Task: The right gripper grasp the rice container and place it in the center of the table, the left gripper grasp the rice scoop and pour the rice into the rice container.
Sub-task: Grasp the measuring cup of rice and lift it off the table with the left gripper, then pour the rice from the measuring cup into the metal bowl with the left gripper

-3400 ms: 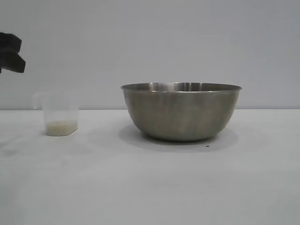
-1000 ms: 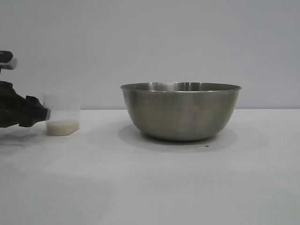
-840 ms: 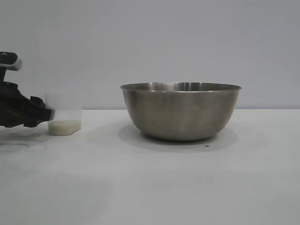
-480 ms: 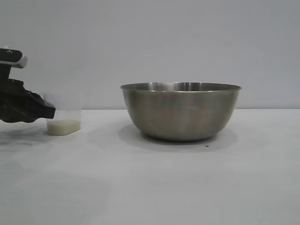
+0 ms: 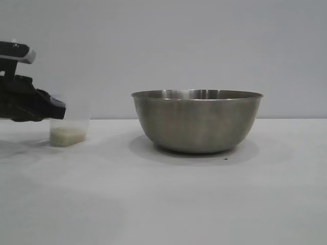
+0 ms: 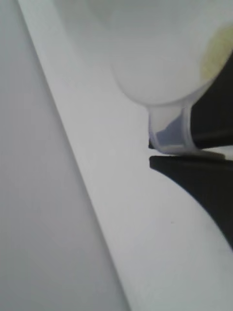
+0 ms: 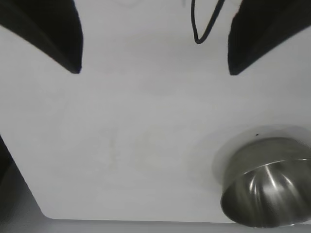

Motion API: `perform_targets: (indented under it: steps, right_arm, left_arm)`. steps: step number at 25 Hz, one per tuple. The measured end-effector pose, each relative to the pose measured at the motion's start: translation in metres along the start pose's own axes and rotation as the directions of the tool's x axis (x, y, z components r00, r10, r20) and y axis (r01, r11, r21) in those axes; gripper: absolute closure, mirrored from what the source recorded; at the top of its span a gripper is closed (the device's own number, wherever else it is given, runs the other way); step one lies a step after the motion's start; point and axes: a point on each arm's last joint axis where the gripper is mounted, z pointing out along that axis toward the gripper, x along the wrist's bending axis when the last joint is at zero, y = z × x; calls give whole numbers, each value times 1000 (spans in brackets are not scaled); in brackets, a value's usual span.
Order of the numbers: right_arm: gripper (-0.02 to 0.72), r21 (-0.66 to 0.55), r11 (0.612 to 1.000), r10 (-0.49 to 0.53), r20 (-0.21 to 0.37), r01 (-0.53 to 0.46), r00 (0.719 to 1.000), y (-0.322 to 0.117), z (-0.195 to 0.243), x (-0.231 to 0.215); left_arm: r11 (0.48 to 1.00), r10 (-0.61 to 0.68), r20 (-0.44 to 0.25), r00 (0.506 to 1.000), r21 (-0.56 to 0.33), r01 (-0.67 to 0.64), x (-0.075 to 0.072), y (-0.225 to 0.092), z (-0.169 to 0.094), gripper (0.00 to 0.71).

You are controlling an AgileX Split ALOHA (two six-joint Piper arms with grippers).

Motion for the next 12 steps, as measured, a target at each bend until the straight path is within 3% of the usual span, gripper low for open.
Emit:
perform_targets:
  steps: [7, 12]
  right_arm:
    - [178, 0, 1000, 0, 0, 0, 1000, 0, 0, 0]
    - [178, 0, 1000, 0, 0, 0, 1000, 0, 0, 0]
  left_arm:
    - [980, 135, 82, 988, -158, -121, 1, 56, 5, 710]
    - [935, 250, 164, 954, -296, -194, -22, 97, 21, 710]
